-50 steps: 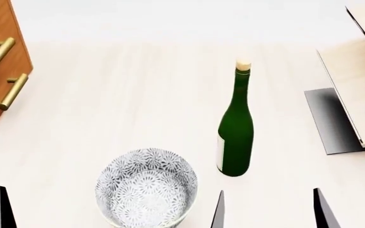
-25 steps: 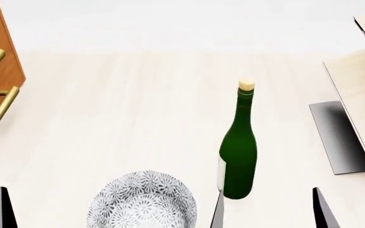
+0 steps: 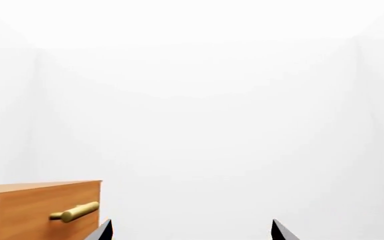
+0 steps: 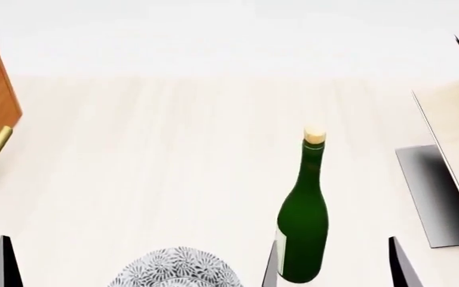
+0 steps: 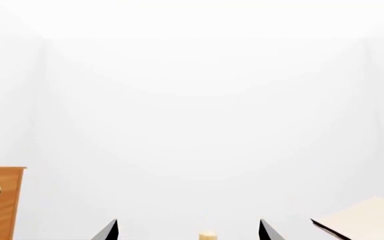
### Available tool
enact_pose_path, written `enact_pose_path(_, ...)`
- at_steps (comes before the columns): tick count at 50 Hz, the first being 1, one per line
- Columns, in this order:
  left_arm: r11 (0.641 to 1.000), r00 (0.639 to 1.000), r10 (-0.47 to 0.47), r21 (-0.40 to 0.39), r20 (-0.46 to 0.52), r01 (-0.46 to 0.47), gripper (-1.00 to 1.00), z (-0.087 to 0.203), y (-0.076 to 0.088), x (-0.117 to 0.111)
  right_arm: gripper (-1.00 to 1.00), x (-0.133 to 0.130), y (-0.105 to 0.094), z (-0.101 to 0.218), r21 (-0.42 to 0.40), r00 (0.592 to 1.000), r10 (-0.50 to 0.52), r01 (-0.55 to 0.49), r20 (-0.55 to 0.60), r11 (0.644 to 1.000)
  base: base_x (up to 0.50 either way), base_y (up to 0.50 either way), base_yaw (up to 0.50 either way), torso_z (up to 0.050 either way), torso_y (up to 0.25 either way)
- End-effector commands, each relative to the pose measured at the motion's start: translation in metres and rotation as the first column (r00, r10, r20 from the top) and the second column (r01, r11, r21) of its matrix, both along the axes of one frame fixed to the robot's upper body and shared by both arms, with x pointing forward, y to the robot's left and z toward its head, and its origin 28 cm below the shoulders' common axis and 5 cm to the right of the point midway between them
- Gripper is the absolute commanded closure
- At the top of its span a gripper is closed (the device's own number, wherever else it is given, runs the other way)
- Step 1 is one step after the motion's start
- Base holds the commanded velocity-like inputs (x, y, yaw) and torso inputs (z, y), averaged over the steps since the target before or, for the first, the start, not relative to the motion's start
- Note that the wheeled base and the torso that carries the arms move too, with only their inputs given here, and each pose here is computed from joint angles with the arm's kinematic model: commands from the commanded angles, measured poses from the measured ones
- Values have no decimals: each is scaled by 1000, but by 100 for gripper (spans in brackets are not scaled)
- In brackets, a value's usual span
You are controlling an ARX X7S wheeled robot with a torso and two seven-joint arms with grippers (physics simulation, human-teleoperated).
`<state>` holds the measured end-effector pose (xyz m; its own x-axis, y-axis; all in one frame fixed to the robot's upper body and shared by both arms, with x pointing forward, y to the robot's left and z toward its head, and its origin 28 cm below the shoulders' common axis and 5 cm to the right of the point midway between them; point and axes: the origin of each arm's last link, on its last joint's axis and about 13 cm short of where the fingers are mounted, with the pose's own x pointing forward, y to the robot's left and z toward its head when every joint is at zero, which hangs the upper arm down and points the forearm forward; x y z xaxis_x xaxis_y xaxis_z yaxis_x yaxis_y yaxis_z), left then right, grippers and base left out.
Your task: Put the wine bottle on the wine rack.
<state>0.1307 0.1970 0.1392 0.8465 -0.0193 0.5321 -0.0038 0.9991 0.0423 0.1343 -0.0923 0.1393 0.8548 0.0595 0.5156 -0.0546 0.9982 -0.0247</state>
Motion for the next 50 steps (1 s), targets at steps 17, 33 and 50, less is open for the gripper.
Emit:
enact_pose_path(17,1000,1000,3,0,-2,-3,-100,-1,0,0,-100,0,1,-2,-4,1000,3,-3,-7,1000,169,0,0,0,1)
enact_pose_path(33,1000,1000,0,4,-4,0,-100,-1,-1,0,-100,0,2,-4,-21,1000,-5,4,-21,1000,25,0,0,0,0)
enact_pose_path(50,1000,1000,-3,2,-2,3,-100,-2,-1,0,-100,-1,2,-3,-8,1000,16,-16,-25,1000,0,-26,0,0,0)
